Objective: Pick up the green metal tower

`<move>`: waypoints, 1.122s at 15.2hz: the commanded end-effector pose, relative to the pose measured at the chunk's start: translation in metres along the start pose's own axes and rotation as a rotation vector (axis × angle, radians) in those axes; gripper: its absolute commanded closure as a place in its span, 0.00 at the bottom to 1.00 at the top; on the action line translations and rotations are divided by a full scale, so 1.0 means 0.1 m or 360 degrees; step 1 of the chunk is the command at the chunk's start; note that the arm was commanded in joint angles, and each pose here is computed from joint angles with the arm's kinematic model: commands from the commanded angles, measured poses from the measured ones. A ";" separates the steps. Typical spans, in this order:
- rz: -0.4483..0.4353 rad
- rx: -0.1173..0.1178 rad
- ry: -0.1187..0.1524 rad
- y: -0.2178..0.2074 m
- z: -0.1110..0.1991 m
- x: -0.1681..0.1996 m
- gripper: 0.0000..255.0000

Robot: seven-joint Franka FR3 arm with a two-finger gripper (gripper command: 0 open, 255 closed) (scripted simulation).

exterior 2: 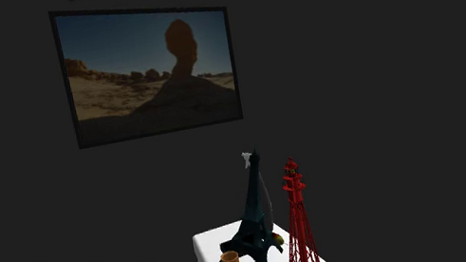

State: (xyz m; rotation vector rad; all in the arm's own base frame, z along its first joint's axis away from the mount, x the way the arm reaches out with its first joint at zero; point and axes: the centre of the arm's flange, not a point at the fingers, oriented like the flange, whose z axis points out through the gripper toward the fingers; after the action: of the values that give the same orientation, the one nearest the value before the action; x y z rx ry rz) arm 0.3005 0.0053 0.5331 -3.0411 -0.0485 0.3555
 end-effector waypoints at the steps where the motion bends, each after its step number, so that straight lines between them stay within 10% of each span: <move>1: 0.0000 0.0000 0.0000 0.00 0.00 0.00 0.00; 17: -0.0633 -0.0562 -0.0376 0.08 1.31 1.86 0.00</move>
State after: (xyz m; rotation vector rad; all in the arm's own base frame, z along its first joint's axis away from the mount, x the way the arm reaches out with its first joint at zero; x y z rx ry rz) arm 0.4432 0.0096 0.3767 -3.1886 -0.7401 0.7090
